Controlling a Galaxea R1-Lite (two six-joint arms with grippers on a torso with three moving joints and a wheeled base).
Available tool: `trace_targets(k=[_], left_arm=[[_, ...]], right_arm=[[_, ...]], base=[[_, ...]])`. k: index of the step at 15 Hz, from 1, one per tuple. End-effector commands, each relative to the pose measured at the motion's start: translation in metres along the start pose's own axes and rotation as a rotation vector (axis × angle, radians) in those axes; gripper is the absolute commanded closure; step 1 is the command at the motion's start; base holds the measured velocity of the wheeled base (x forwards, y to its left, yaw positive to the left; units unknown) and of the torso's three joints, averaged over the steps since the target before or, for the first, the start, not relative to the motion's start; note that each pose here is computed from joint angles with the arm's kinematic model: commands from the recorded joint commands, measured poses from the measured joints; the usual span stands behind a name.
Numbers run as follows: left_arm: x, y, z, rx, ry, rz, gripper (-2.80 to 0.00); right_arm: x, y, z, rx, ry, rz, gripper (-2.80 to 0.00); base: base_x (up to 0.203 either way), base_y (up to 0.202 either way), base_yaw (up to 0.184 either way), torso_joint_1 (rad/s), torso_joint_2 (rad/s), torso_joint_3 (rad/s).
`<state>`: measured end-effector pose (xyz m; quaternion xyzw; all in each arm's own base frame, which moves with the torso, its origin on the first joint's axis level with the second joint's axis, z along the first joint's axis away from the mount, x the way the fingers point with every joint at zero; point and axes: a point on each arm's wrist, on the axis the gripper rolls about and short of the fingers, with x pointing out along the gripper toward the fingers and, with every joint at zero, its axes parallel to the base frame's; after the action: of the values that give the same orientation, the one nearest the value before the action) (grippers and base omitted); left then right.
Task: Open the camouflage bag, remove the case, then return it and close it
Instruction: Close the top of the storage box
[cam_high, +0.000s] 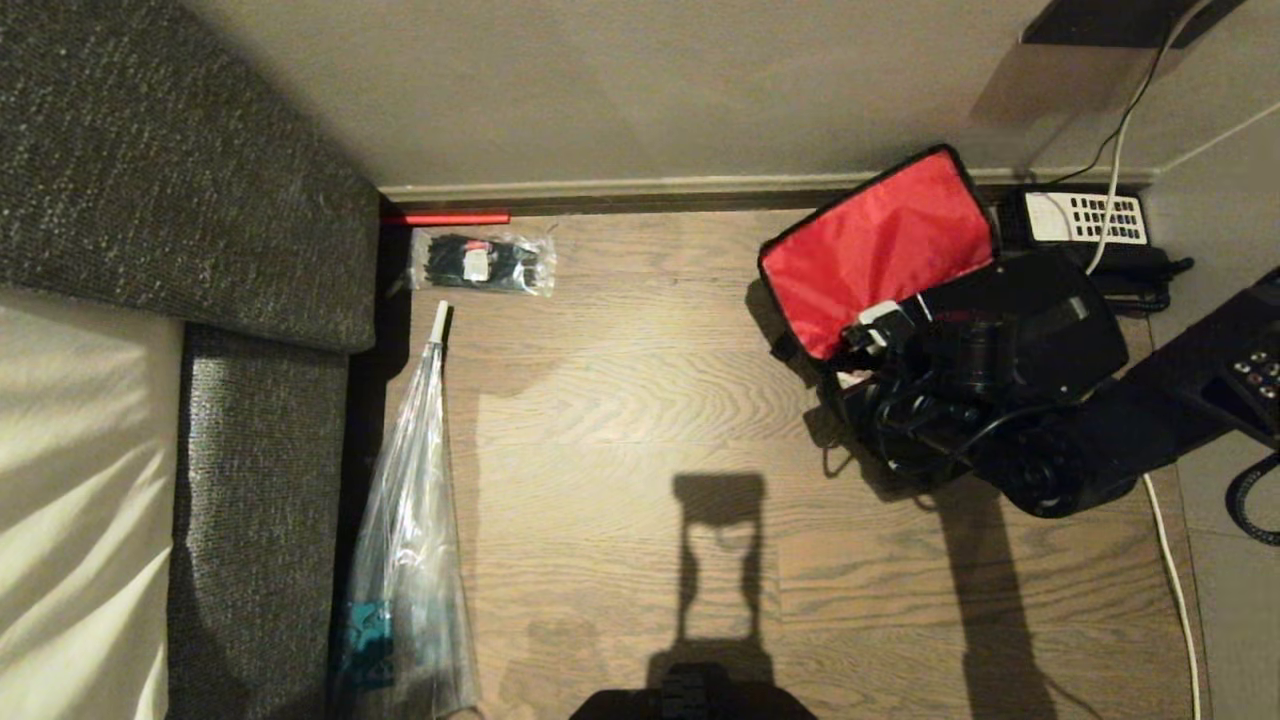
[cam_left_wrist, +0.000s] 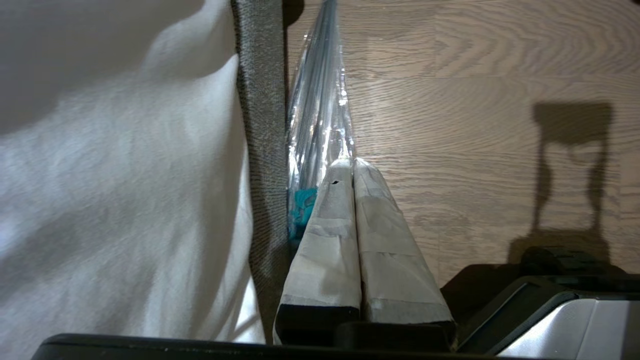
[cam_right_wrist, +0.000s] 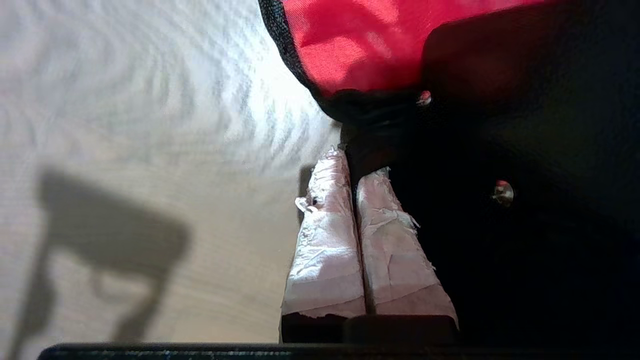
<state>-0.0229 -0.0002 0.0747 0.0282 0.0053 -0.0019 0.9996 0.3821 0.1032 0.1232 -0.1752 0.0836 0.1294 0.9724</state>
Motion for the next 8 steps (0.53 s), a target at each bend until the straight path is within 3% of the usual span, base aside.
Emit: trace_targets(k=[1,8], left_arm=[[0.0,0.0,0.0,0.0,-0.001,0.0,0.0],[0.0,0.0,0.0,0.0,-0.001,0.0,0.0]], right_arm=[[-0.002,0.005,-0.008,0.001,0.041,0.023,0.0],[-0.024,0.031,0.019,0.101,-0.013,0.113,0.0]], base=[[0.0,0.0,0.0,0.0,0.0,0.0],[0.0,0.0,0.0,0.0,0.0,0.0]])
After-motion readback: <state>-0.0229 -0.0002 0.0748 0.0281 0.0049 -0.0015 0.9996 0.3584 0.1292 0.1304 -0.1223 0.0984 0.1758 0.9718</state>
